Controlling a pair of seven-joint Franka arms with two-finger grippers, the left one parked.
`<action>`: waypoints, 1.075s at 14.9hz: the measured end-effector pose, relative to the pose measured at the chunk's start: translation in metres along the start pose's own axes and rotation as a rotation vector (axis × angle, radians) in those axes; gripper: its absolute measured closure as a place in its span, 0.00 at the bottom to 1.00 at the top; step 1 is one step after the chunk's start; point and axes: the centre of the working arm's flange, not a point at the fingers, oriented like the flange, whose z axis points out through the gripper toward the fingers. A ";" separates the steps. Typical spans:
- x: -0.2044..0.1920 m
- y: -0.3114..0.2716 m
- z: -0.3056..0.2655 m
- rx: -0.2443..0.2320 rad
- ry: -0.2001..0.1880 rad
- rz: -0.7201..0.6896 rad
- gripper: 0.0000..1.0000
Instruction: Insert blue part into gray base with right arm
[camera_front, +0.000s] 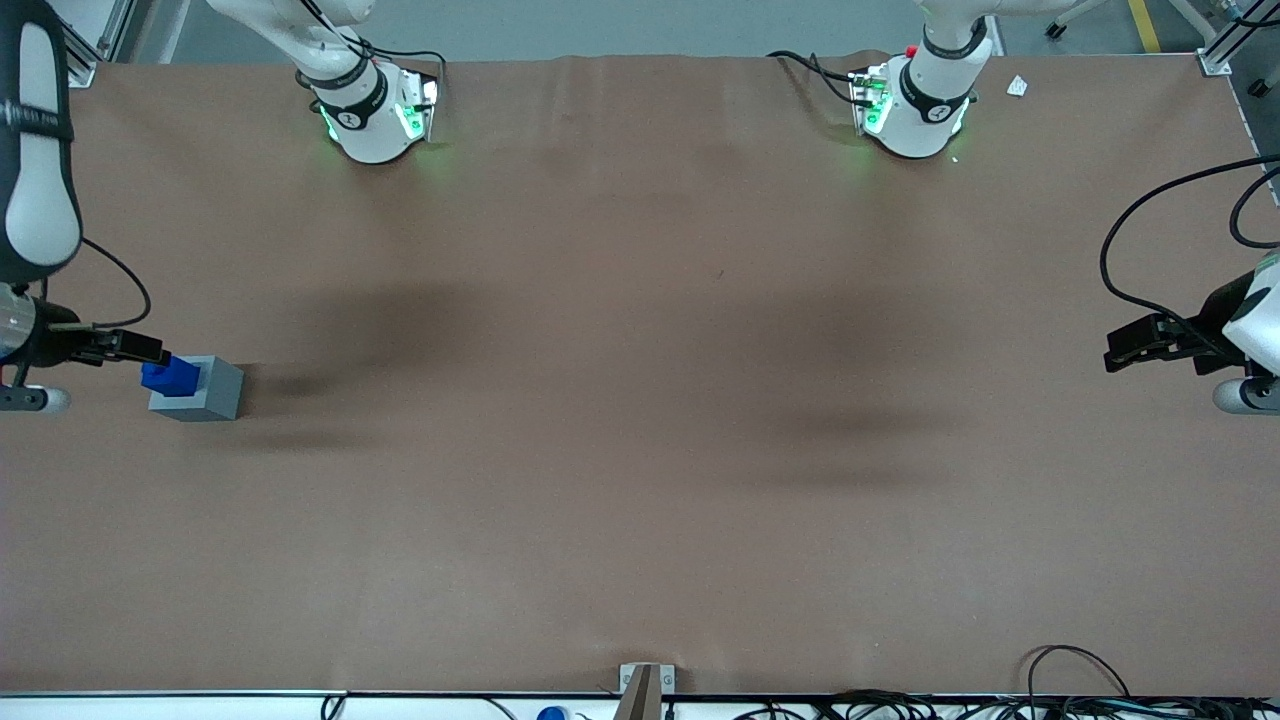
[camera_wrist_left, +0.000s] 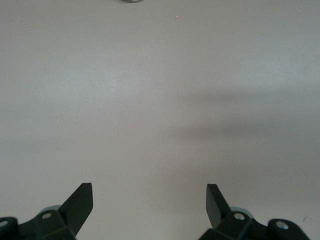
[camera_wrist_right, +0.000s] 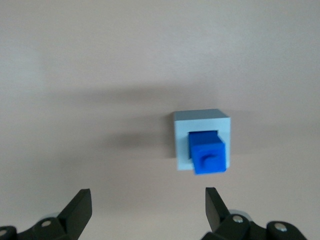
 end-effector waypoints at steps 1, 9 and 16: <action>-0.005 -0.017 -0.016 0.001 0.007 0.014 0.00; -0.055 -0.113 -0.112 0.017 0.071 -0.001 0.00; -0.068 -0.123 -0.175 0.017 0.117 -0.022 0.00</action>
